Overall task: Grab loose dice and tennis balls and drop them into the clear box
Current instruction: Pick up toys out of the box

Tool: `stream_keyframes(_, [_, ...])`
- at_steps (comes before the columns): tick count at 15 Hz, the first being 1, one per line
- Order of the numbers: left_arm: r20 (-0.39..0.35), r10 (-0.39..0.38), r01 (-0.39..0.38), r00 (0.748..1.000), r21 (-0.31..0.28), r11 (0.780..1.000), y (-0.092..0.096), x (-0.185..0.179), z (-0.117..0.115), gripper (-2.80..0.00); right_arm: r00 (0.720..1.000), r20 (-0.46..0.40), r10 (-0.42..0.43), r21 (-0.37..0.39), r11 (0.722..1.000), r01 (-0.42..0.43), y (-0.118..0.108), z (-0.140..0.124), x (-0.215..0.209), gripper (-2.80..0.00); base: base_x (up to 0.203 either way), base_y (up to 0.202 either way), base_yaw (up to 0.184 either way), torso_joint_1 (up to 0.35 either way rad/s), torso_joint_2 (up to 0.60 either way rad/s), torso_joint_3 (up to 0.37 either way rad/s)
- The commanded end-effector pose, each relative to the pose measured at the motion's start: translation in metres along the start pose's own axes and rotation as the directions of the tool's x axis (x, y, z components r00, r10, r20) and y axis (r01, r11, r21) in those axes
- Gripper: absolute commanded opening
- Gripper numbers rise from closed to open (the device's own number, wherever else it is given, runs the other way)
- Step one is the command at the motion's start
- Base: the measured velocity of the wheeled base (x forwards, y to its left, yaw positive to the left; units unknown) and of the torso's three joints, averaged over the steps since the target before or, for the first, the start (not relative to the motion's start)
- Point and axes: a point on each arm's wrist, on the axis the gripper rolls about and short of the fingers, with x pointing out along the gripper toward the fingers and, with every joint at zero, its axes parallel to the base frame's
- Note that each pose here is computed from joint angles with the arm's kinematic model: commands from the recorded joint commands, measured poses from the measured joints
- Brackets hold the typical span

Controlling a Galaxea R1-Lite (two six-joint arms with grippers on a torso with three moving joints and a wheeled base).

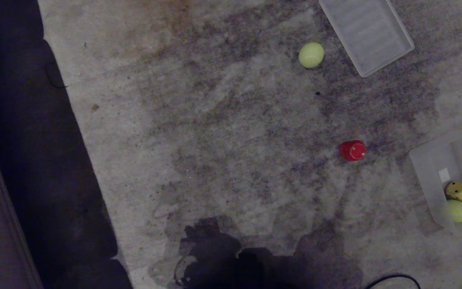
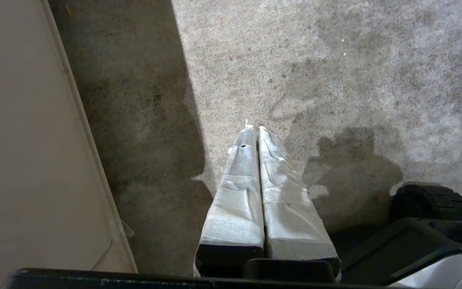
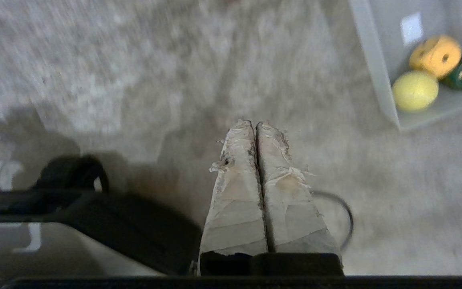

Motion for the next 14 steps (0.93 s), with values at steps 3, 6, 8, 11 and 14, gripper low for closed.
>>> stream_keyframes(3, [-0.003, 0.001, -0.001, 1.000, 0.000, 1.000, 0.000, 0.000, 0.000, -2.80, 0.952, -0.305, -0.002, 0.007, 1.000, 0.004, 0.000, 0.038, 0.066, -2.80, 0.000, 0.000, 0.000, 0.000, 0.00, 0.000])
stream_keyframes(6, [-0.003, 0.001, -0.001, 1.000, 0.000, 1.000, 0.000, 0.000, 0.000, -2.80, 0.921, -0.390, 0.011, 0.076, 0.997, 0.021, 0.001, 0.046, 0.132, -2.80, 0.000, 0.000, 0.000, 0.000, 0.00, 0.000])
stream_keyframes(8, [-0.003, 0.001, -0.001, 1.000, -0.001, 1.000, 0.000, 0.000, 0.000, -2.80, 0.915, -0.400, 0.050, 0.133, 0.991, 0.004, 0.008, 0.042, 0.171, -2.80, 0.000, 0.000, 0.000, 0.000, 0.00, 0.000])
stream_keyframes(11, [-0.003, 0.001, -0.001, 1.000, -0.001, 1.000, 0.000, 0.000, 0.000, -2.80, 0.916, -0.371, 0.151, 0.215, 0.974, -0.074, 0.020, 0.042, 0.208, -2.80, 0.000, 0.000, 0.000, 0.000, 0.00, 0.000])
stream_keyframes(14, [-0.003, 0.001, -0.001, 1.000, -0.001, 1.000, 0.000, 0.000, 0.000, -2.80, 0.909, -0.352, 0.221, 0.248, 0.959, -0.138, 0.025, 0.042, 0.235, -2.80, 0.000, 0.000, 0.000, 0.000, 0.00, 0.000])
